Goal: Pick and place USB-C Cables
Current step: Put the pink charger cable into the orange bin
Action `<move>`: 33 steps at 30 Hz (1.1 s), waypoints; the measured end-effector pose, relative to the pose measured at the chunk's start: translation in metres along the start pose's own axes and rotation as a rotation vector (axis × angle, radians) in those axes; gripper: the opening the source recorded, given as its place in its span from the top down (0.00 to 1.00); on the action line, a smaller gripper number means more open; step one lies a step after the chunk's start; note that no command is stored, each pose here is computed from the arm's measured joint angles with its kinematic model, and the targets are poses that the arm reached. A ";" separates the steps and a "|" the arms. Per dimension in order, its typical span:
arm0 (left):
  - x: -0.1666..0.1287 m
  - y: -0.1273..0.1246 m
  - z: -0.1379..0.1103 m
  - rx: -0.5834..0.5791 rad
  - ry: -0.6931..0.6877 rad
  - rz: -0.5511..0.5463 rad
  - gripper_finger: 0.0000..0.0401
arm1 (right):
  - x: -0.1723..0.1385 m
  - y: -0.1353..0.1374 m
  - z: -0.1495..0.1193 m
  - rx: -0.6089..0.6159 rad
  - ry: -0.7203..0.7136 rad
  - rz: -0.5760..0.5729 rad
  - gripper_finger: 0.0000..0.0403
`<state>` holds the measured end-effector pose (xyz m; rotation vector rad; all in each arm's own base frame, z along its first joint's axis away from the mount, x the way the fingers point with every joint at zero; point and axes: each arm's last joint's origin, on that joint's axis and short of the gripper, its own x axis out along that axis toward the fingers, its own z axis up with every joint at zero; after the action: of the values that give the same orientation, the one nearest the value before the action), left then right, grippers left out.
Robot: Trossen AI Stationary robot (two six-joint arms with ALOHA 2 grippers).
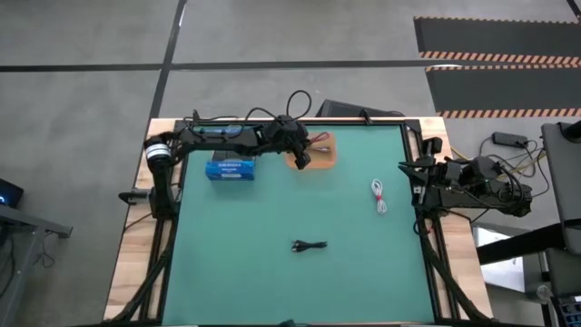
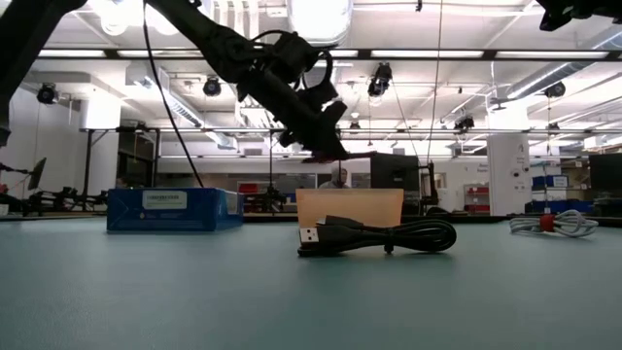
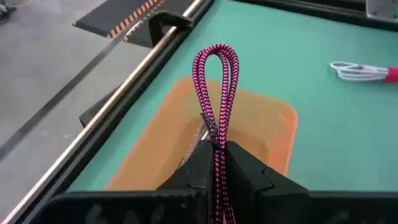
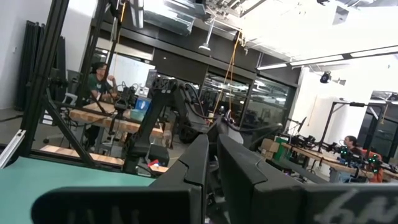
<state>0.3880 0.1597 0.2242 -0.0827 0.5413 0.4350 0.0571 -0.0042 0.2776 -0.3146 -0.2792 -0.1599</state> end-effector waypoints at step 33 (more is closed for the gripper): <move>0.008 -0.001 0.033 -0.050 -0.325 -0.030 0.97 | -0.001 -0.002 0.006 -0.004 -0.028 -0.009 0.93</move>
<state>0.4106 0.1681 0.2480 -0.0658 0.2092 0.4229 0.0538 -0.0041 0.2836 -0.3200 -0.3080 -0.1650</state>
